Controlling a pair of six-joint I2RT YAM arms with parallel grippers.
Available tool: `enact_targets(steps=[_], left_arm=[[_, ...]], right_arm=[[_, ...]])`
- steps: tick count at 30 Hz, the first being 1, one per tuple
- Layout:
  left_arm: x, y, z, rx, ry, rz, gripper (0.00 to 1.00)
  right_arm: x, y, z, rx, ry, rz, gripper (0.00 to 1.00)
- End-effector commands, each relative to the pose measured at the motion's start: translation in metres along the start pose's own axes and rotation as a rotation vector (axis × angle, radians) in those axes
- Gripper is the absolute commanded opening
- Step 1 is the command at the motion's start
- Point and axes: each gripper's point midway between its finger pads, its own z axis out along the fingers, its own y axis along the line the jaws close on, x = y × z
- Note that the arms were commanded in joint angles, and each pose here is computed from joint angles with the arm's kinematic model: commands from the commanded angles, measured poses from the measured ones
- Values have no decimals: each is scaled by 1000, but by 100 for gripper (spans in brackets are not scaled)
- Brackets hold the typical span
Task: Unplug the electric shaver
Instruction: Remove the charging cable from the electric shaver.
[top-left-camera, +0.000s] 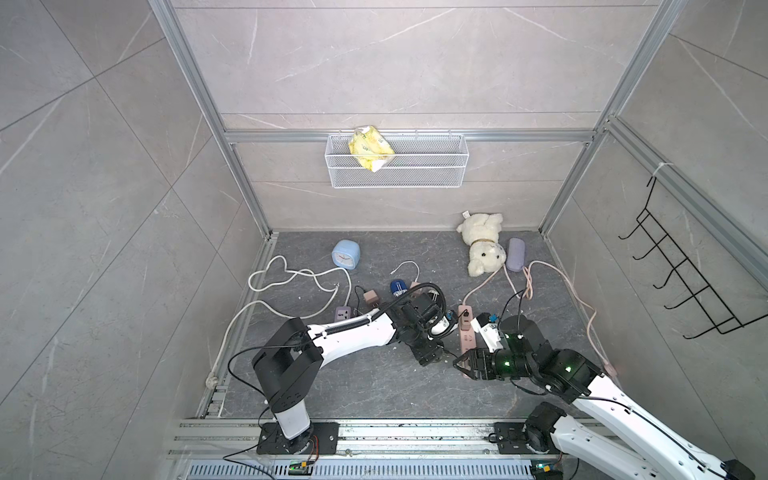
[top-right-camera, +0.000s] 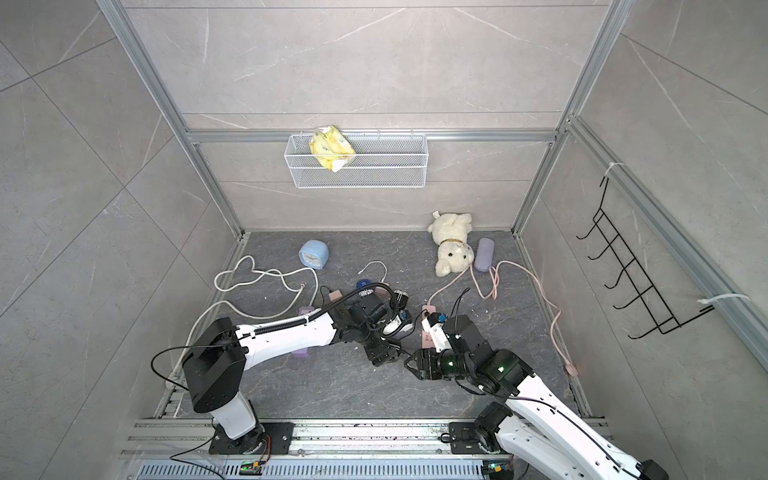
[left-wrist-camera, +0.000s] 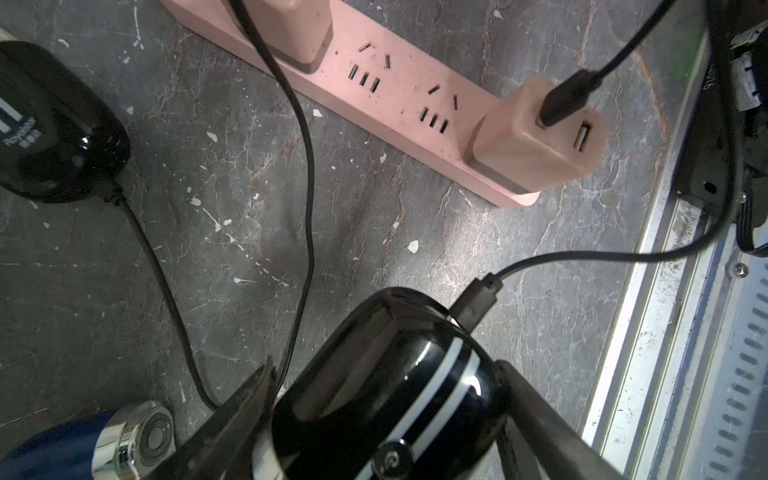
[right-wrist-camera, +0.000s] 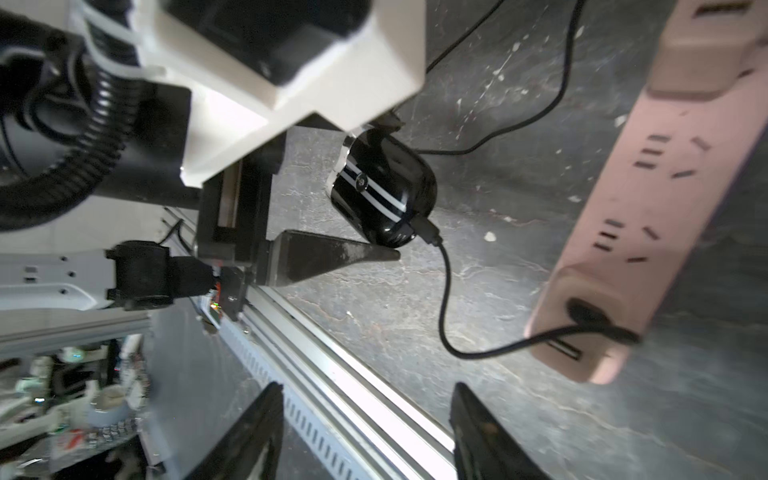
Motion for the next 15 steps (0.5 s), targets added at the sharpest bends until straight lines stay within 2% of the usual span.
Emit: enact_targets(steps=[1,7,15], left_arm=[[-14,-7,-24,9,-66,-14,52],[-17,-8,-29,14,-69,-16,52],[-19,-15,-37,39,-88,-35,51]], right_arm=[[-10,31,3,-188,-27,66,58],[-3,23,14,-178,8,92,54],[-12,8,37,-147,-19,138,51]])
